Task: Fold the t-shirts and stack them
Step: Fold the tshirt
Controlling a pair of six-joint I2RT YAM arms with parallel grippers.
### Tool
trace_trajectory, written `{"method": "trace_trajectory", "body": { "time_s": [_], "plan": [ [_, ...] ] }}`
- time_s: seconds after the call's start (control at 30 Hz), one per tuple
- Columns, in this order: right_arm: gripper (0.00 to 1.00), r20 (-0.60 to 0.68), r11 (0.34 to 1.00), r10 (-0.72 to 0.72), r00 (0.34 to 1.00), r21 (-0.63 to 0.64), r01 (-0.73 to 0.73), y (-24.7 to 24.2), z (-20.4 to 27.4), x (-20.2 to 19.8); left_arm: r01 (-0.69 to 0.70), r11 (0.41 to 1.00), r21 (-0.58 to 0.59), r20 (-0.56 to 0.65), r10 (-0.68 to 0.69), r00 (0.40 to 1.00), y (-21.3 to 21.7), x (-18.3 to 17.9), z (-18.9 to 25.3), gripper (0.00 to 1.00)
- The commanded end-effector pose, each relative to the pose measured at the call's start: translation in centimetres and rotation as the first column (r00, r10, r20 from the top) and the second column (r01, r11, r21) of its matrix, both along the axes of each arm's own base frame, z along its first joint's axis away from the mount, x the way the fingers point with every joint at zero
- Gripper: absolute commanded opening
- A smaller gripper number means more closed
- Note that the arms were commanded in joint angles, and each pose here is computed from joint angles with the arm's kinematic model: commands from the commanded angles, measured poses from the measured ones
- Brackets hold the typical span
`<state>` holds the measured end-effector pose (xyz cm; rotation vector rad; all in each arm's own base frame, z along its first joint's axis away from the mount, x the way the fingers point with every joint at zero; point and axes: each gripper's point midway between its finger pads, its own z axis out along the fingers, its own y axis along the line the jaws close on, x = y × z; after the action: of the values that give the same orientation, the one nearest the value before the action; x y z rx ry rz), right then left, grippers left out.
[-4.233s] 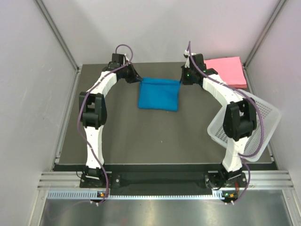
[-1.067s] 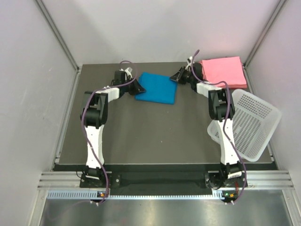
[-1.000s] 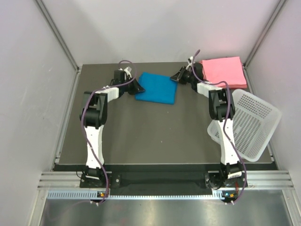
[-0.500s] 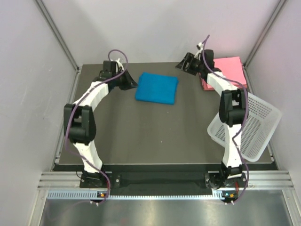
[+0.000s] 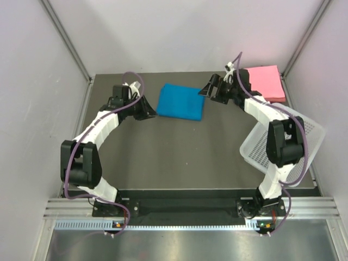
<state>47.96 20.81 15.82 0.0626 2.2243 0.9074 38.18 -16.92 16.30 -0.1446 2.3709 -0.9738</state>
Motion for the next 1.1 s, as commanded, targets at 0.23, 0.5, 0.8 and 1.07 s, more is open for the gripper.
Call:
{"method": "trace_trajectory", "body": {
  "time_s": [0.23, 0.5, 0.8, 1.07],
  "plan": [
    [1.00, 0.173, 0.729, 0.292, 0.941, 0.596, -0.336, 5.0, 10.2, -4.4, -0.059, 0.998, -0.032, 0.139, 0.063, 0.988, 1.1, 7.7, -0.3, 0.46],
    [1.00, -0.088, 0.929, 0.249, 0.965, 0.302, -0.212, 4.0, -2.5, -2.4, -0.004, 1.000, -0.013, 0.055, 0.005, 0.998, 0.3, 12.2, -6.7, 0.48],
    [0.87, -0.146, 0.999, 0.050, 0.988, -0.001, -0.051, -0.1, -7.6, -1.8, -0.020, 0.999, 0.029, -0.033, 0.021, 0.999, 0.8, 12.7, -11.4, 0.47],
    [0.70, -0.155, 0.998, 0.061, 0.986, -0.012, -0.064, 1.7, -9.5, -2.1, -0.021, 0.999, 0.028, -0.072, 0.023, 0.997, 0.2, 12.6, -12.7, 0.31]
  ]
}}
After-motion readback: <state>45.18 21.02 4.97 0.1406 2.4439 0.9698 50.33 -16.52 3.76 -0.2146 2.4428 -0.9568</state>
